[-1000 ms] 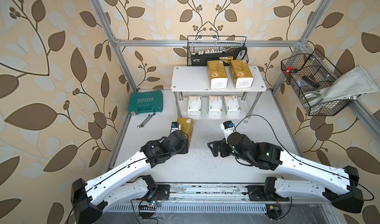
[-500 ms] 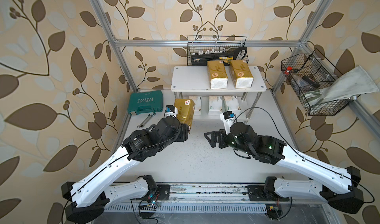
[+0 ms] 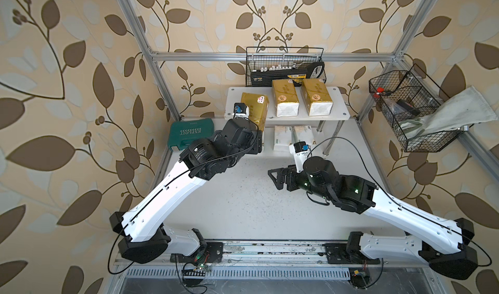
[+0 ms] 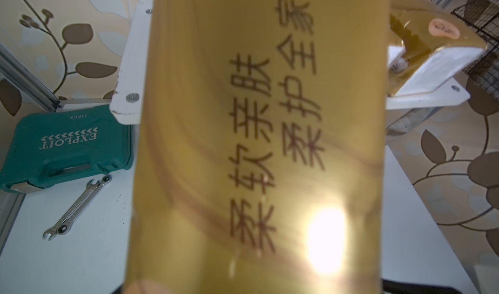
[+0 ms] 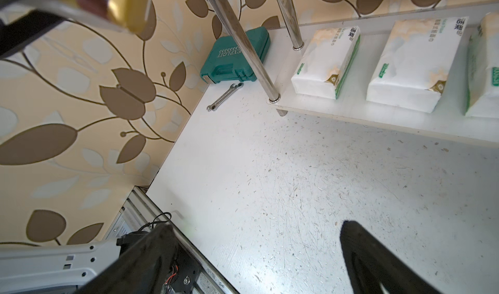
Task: Place the tissue boxes on the shelf by color
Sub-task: Place a box of tissues on the shelf.
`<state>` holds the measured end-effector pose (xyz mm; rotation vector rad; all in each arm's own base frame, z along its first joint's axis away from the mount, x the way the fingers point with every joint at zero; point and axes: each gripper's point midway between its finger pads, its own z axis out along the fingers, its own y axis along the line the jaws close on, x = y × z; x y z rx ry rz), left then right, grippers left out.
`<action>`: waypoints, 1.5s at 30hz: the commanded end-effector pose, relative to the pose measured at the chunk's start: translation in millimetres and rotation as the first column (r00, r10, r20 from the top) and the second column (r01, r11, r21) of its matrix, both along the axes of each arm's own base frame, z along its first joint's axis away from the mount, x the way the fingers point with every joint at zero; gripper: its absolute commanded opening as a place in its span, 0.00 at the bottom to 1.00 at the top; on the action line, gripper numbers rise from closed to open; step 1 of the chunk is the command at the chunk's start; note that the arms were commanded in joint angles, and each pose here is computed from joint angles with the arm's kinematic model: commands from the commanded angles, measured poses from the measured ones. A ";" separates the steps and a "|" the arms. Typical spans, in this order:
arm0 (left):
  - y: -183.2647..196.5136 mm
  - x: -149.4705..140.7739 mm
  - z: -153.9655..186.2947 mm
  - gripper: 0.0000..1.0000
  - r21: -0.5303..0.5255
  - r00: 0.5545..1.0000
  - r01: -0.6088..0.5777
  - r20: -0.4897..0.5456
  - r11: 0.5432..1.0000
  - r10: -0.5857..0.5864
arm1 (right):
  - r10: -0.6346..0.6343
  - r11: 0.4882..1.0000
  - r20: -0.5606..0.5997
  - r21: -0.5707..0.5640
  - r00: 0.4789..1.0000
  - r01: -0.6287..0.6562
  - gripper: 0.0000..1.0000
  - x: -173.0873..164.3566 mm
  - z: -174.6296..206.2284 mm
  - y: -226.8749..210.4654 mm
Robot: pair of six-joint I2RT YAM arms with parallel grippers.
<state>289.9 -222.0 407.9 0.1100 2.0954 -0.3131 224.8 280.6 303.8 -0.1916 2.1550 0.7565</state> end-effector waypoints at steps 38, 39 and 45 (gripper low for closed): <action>2.6 140.5 -13.4 0.74 -0.023 0.984 -0.158 -0.087 0.987 0.156 | -0.115 0.991 0.099 -0.050 0.988 0.121 0.99 17.6 20.5 -30.9; 2.1 141.1 -14.4 0.76 -0.023 0.984 -0.159 -0.089 0.987 0.157 | -0.116 0.991 0.100 -0.049 0.988 0.121 0.99 17.4 20.7 -31.6; 2.0 143.9 -15.6 0.87 -0.022 0.983 -0.162 -0.088 0.986 0.160 | -0.118 0.991 0.095 -0.050 0.988 0.123 0.99 17.1 18.9 -33.1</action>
